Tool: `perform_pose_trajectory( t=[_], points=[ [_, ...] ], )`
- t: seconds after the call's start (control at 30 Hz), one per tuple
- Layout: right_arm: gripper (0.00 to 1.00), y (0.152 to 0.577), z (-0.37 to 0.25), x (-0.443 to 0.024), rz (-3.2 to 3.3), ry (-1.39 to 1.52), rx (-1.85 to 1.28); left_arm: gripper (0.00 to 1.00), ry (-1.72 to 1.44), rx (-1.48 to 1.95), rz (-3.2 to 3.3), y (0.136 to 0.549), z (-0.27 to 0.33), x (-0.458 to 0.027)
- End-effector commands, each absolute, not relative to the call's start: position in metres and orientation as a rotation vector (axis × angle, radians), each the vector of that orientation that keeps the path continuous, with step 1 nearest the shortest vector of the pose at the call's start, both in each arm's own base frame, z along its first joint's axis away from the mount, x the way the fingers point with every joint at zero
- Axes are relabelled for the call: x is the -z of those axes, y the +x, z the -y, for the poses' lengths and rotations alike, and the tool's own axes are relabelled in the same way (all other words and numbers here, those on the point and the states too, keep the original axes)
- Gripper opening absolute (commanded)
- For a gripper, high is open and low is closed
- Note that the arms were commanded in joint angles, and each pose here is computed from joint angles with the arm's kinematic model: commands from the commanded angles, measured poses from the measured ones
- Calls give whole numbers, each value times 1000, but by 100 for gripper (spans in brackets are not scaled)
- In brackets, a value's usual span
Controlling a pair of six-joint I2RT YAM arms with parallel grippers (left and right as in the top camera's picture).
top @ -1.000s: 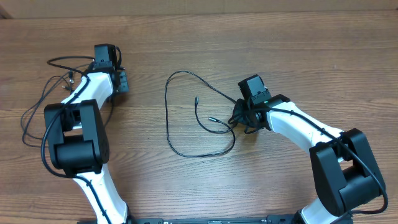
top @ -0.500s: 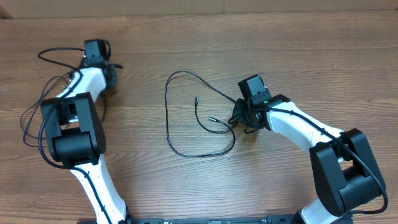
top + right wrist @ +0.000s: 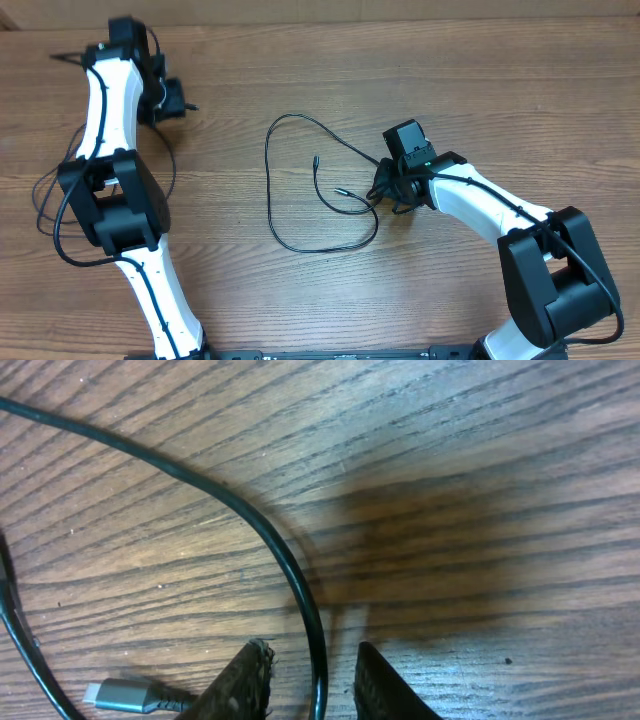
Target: Untangle cables
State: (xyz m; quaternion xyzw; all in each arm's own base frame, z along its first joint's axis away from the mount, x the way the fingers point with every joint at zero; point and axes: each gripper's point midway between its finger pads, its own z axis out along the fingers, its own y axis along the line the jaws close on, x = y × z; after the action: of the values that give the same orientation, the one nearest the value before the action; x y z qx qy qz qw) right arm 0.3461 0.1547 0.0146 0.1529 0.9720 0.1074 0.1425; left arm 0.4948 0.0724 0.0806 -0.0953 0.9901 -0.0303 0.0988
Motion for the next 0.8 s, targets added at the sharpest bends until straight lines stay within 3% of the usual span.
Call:
perform_pose_trajectory(
  t=[0.0, 0.17, 0.23, 0.47, 0.53, 0.6, 0.63, 0.67, 0.77],
  points=[
    [29, 356, -156, -27, -2764, 439, -327, 48, -265, 401, -2947, 487, -16, -105],
    [31, 355, -156, -27, -2765, 439, -326, 45, -260, 612, -3153, 435, 30, -99],
    [24, 354, -158, -27, -2773, 437, -340, 43, -192, 623, -3222, 420, 47, -92],
    [31, 355, -171, -54, -2769, 304, -493, 39, -10, 579, -3283, 406, 88, -84],
    [49, 357, -169, -72, -2740, 294, -535, 39, 18, 553, -3285, 406, 95, -83],
    [83, 361, -167, -90, -2697, 292, -589, 39, 48, 524, -3289, 404, 100, -82],
    [95, 363, -163, -96, -2680, 302, -597, 39, 62, 521, -3290, 404, 103, -82],
    [100, 365, -159, -99, -2667, 314, -596, 40, 76, 521, -3287, 404, 107, -82],
    [100, 371, -141, -100, -2652, 375, -571, 40, 118, 518, -3266, 407, 116, -81]
  ],
)
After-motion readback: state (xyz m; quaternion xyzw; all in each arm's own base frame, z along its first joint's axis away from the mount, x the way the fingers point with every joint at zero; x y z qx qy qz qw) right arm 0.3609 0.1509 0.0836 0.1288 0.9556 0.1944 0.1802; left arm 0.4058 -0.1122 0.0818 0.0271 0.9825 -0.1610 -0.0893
